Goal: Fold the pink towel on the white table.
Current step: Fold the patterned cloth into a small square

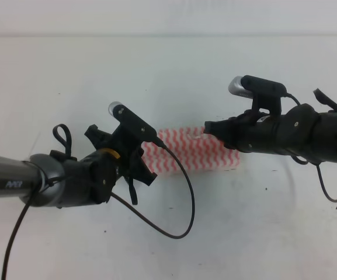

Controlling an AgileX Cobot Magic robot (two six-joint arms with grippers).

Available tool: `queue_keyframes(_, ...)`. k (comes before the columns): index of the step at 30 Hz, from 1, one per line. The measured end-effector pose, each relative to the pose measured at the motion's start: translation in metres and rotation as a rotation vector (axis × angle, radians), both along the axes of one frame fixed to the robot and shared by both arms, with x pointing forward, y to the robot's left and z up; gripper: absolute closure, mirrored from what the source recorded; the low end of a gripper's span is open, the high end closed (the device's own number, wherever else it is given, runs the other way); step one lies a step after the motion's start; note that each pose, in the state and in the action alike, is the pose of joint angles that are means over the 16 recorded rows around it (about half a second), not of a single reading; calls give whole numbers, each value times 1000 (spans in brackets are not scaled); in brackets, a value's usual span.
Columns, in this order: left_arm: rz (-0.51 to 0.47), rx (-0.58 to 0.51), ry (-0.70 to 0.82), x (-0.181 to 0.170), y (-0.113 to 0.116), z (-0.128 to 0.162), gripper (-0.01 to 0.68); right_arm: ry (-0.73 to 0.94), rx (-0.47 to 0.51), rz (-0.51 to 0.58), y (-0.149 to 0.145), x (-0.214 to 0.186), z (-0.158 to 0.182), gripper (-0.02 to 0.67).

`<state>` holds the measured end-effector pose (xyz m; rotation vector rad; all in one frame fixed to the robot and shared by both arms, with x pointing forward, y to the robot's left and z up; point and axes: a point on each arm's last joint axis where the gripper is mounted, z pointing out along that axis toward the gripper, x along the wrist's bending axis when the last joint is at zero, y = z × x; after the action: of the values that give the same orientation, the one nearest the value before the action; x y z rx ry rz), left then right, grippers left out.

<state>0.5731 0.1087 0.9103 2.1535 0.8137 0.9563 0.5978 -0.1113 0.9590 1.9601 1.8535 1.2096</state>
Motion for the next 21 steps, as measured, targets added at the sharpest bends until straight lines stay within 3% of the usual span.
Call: queue_keyframes(21, 24, -11, -21, 3, 4, 3, 677, -3, -1, 1, 0, 0, 1, 665)
